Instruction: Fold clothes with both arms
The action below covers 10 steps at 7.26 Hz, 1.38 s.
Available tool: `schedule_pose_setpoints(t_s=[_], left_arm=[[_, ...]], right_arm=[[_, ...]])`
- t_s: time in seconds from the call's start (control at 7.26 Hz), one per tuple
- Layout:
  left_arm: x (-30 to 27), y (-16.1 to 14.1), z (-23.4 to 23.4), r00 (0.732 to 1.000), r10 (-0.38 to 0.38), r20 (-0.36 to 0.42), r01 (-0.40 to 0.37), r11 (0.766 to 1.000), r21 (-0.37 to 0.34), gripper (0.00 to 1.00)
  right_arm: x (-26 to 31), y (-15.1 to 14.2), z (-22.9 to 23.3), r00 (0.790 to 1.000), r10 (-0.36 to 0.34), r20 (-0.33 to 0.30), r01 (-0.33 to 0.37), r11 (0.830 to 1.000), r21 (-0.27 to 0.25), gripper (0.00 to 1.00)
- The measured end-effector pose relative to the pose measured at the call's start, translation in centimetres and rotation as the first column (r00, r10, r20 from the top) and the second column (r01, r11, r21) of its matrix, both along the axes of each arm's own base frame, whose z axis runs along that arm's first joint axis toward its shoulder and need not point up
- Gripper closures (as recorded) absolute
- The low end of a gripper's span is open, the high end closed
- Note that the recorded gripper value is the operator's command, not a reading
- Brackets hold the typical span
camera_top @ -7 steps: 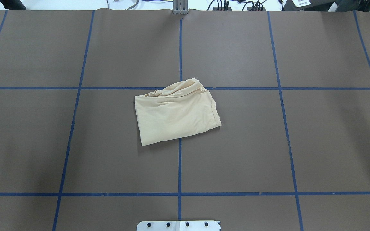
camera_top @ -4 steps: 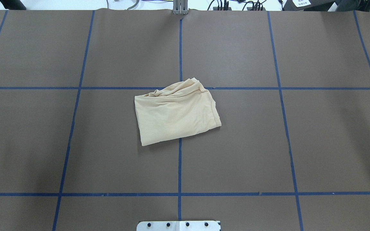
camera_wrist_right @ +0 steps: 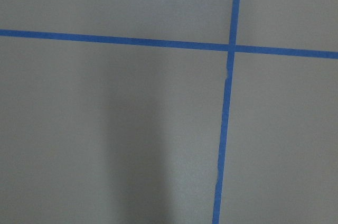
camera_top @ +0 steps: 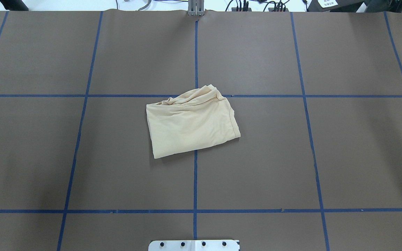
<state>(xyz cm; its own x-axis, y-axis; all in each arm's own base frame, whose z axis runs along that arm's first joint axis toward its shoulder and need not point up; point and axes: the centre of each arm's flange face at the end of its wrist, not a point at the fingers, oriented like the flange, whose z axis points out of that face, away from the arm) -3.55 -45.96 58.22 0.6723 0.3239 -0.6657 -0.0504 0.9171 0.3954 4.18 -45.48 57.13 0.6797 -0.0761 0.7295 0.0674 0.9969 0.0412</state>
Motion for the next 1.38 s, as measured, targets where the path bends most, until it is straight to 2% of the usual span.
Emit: schedule_pose_setpoints(t_s=[0.41,1.38], left_arm=[[0.3,0.3,-0.4,0.999,0.015,-0.036,-0.015,1.000,0.007,0.01],[0.2,1.6,-1.5,0.999,0.019,-0.048,-0.018,1.000,0.020,0.01]], right_arm=[[0.0,0.3,-1.2,1.000,0.000,0.002,0.000,1.000,0.024,0.00],[0.1,-0.6,-1.8,1.000,0.002,-0.009,-0.002,0.998,0.058,0.00]])
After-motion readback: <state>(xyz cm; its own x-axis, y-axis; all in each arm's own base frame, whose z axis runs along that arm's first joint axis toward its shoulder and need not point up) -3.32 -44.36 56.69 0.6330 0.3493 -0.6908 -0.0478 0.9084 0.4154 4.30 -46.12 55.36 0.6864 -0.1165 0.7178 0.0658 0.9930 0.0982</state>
